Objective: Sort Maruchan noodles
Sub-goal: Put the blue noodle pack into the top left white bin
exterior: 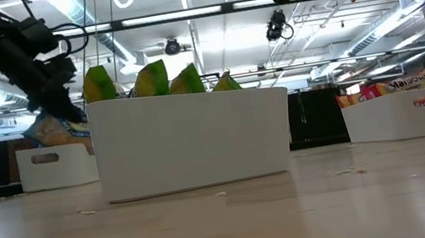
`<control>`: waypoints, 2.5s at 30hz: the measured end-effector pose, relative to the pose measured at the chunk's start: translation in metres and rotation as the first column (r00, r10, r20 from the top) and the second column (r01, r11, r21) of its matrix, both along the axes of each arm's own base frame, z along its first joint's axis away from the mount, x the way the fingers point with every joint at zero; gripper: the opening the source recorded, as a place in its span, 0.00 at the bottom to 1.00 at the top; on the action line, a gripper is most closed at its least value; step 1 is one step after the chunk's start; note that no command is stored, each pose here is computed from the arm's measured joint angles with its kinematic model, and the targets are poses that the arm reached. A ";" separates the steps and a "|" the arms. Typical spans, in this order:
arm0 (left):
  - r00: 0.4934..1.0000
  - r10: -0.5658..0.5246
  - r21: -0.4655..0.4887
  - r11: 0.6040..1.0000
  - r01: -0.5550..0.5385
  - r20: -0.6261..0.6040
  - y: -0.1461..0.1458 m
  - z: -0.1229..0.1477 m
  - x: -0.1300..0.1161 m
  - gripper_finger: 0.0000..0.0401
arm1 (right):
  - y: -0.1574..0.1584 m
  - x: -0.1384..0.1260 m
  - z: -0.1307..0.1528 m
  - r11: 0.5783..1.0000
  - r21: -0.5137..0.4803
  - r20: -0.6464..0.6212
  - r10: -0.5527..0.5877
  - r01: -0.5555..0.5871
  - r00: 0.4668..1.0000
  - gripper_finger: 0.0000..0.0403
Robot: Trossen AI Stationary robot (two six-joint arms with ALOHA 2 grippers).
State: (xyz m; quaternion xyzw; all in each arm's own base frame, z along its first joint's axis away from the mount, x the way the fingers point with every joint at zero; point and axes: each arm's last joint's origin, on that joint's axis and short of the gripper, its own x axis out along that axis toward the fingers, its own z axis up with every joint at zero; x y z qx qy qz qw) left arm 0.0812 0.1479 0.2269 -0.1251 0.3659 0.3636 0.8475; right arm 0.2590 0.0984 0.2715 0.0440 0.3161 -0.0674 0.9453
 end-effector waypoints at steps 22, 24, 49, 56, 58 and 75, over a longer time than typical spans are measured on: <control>0.883 -0.165 0.100 0.986 0.135 0.440 0.065 -0.024 0.073 0.03 | -0.008 0.003 0.000 1.000 -0.021 -0.008 0.015 -0.015 1.000 0.49; 0.875 -0.188 0.119 0.981 0.150 0.445 0.062 -0.020 0.076 0.03 | -0.005 0.002 0.000 1.000 -0.009 -0.006 0.015 -0.015 1.000 0.49; 0.755 -0.068 0.231 0.966 -0.113 0.652 -0.009 -0.070 0.062 0.02 | -0.013 0.008 0.002 0.999 0.006 0.013 0.037 -0.037 0.999 0.49; 0.782 0.136 0.163 0.943 -0.291 0.608 -0.041 -0.080 0.084 0.02 | -0.013 0.008 0.002 0.995 -0.033 0.002 0.099 -0.099 0.995 0.49; 0.761 0.165 0.153 0.932 -0.329 0.628 -0.047 -0.079 0.087 0.02 | -0.013 0.008 0.002 0.992 -0.051 -0.001 0.113 -0.113 0.994 0.49; 0.808 0.240 0.030 0.953 -0.303 0.538 -0.058 -0.098 0.085 0.08 | -0.015 0.014 0.008 0.984 -0.109 0.066 0.150 -0.142 0.986 0.49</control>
